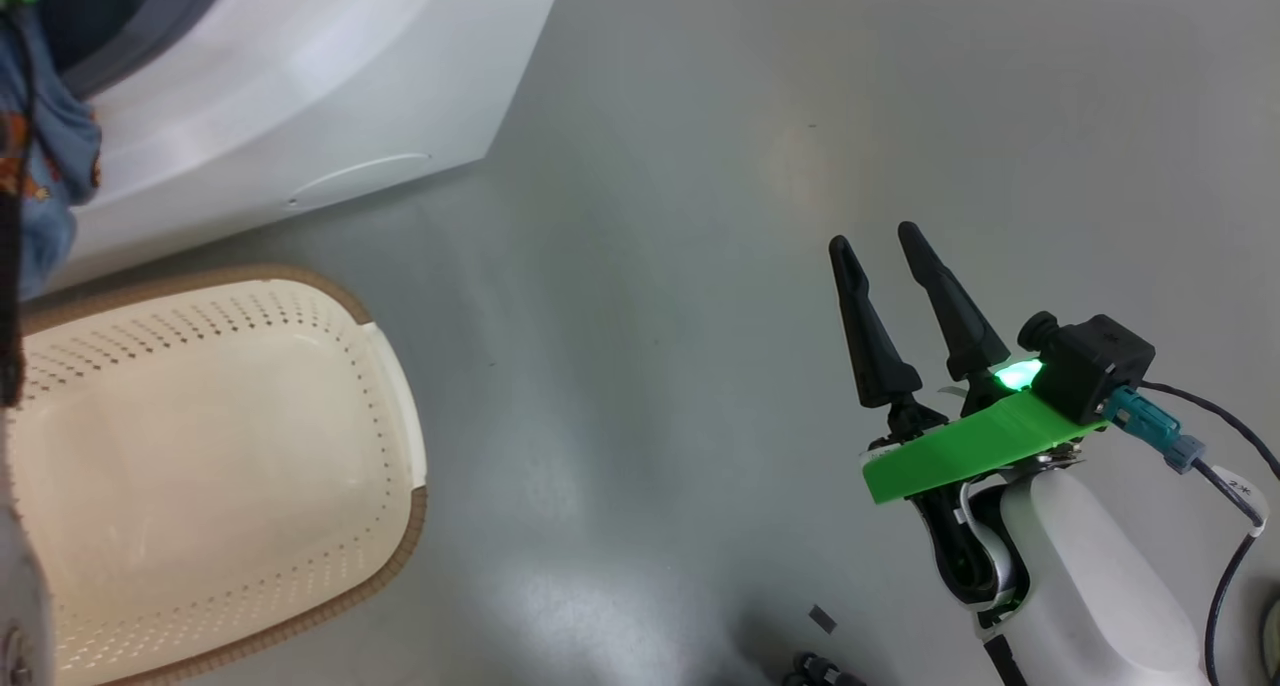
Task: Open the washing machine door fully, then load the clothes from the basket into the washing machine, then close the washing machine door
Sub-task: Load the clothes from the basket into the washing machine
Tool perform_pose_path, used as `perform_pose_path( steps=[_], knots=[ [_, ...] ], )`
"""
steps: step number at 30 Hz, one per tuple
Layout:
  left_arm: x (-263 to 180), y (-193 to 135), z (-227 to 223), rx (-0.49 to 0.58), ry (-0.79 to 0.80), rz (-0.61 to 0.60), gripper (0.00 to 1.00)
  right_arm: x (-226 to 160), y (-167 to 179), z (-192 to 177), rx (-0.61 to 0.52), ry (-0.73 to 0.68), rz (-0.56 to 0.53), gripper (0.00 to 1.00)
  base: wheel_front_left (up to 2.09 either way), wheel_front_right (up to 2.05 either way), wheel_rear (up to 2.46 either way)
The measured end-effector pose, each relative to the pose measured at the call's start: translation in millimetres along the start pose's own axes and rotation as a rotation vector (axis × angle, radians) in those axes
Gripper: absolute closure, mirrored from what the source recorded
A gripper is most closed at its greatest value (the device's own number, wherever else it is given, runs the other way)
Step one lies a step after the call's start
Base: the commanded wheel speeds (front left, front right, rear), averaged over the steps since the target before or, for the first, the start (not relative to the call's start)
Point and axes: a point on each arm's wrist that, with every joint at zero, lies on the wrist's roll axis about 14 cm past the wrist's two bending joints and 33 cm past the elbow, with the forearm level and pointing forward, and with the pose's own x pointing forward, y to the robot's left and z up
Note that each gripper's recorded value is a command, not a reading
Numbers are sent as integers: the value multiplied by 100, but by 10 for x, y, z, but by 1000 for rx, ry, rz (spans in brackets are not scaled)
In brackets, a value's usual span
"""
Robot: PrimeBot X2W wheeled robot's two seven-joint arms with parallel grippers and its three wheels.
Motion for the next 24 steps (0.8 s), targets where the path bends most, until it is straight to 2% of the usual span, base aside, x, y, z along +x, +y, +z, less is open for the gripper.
perform_pose_path(
  steps=[3, 16, 24],
  knots=[
    [-74, 39, -118, 4, 67, 17, 0, 16, 61, 16, 8, -7, 16, 0, 0, 0, 0],
    [-487, 65, -5, -14, 102, 23, 0, -5, 245, 232, 4, -59, 85, 0, 0, 0, 0],
    [-871, 80, 217, -19, 44, 14, 0, -54, 372, 431, -3, -106, 137, 0, 0, 0, 0]
  ],
)
